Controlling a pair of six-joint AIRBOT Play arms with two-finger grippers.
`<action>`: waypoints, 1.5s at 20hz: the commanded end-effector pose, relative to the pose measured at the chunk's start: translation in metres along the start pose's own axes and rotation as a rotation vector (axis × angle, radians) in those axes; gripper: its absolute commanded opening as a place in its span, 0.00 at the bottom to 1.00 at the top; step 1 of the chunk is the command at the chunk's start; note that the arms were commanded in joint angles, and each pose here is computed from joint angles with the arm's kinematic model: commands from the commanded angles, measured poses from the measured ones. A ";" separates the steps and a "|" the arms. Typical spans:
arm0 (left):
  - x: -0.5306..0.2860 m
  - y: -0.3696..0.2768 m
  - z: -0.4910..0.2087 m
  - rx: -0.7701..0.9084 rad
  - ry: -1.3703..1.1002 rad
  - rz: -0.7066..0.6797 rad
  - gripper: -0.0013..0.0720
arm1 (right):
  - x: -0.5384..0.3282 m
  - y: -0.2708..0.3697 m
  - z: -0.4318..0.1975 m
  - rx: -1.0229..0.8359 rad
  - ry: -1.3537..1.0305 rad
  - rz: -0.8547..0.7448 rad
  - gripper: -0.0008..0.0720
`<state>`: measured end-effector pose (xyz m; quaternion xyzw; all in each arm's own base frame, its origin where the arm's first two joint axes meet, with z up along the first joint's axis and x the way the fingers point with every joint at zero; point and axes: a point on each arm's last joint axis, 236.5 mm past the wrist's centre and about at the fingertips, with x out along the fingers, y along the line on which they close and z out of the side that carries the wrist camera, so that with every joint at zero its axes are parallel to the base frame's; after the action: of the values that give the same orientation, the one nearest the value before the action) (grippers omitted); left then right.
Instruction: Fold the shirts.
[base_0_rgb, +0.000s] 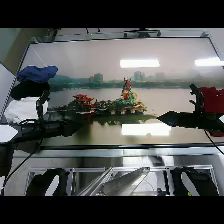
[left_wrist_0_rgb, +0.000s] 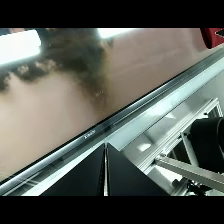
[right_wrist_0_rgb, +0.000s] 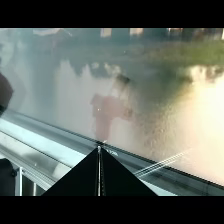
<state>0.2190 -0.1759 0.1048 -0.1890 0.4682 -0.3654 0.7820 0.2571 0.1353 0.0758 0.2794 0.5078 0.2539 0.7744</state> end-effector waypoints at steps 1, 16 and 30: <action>0.000 0.000 0.000 -0.001 0.000 0.000 0.03 | 0.000 0.000 0.000 0.000 0.001 0.001 0.04; 0.000 0.000 0.000 -0.001 0.000 0.000 0.03 | 0.000 0.000 0.000 0.000 0.000 0.001 0.04; -0.122 0.117 0.160 0.002 -0.463 0.476 0.50 | 0.002 0.003 0.006 0.014 -0.021 0.018 0.04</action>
<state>0.3114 -0.1003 0.1442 -0.1823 0.3745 -0.2291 0.8798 0.2613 0.1358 0.0778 0.2862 0.5009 0.2530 0.7766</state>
